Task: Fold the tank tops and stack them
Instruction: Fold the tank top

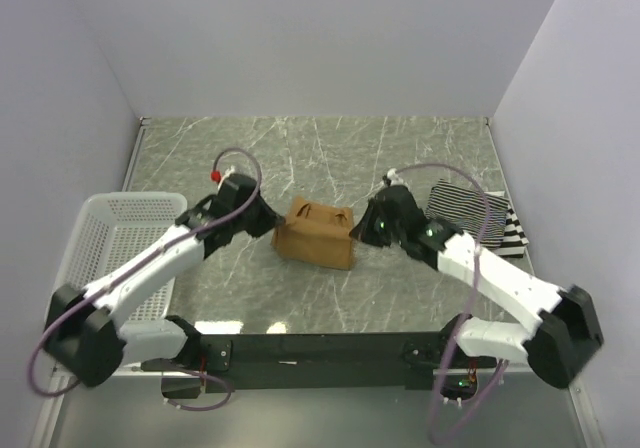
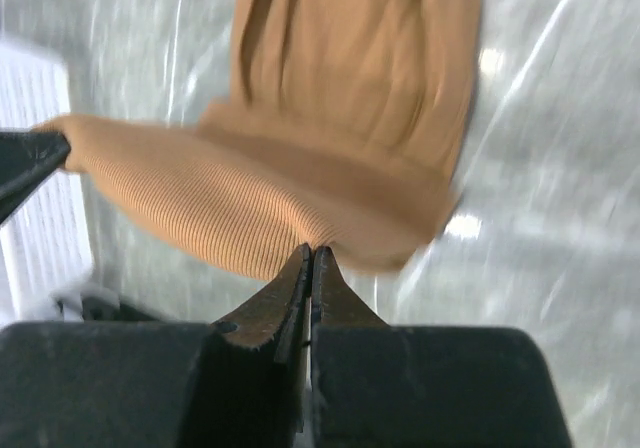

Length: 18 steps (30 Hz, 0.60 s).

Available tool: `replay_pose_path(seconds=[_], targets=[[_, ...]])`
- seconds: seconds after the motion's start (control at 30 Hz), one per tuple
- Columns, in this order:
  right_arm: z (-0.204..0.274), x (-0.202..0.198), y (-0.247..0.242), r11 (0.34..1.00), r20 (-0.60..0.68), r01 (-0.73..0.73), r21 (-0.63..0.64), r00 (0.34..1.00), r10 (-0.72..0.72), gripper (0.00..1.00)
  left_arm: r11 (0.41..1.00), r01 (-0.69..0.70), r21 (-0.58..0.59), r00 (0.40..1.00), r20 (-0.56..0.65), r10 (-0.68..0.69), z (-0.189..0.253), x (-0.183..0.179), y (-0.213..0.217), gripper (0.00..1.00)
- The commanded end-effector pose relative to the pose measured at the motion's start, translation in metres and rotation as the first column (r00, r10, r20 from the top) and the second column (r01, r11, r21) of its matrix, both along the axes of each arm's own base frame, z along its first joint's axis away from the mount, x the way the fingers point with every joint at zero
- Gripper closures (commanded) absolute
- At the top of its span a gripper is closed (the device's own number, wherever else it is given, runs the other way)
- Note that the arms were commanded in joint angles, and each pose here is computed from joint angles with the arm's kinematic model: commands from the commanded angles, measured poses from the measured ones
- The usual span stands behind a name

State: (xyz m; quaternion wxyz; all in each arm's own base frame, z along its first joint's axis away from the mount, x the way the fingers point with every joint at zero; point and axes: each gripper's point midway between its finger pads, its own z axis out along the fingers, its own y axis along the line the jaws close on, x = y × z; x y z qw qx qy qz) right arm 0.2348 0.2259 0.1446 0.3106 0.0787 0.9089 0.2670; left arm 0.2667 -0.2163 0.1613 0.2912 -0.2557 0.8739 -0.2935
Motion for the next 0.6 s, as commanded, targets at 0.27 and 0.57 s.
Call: replay_pose_path(seconds=[0.27, 0.57], targets=[[-0.028, 0.174, -0.009, 0.999, -0.073, 0.019, -0.044, 0.997, -0.023, 0.57, 0.987, 0.13, -0.097, 0.984, 0.134, -0.116, 0.0, 0.205, -0.032, 0.61], [-0.028, 0.145, -0.041, 0.991, -0.032, 0.085, -0.107, 0.996, -0.089, 0.39, 0.999, -0.038, 0.033, 0.998, 0.06, 0.036, -0.011, 0.175, 0.018, 0.55]])
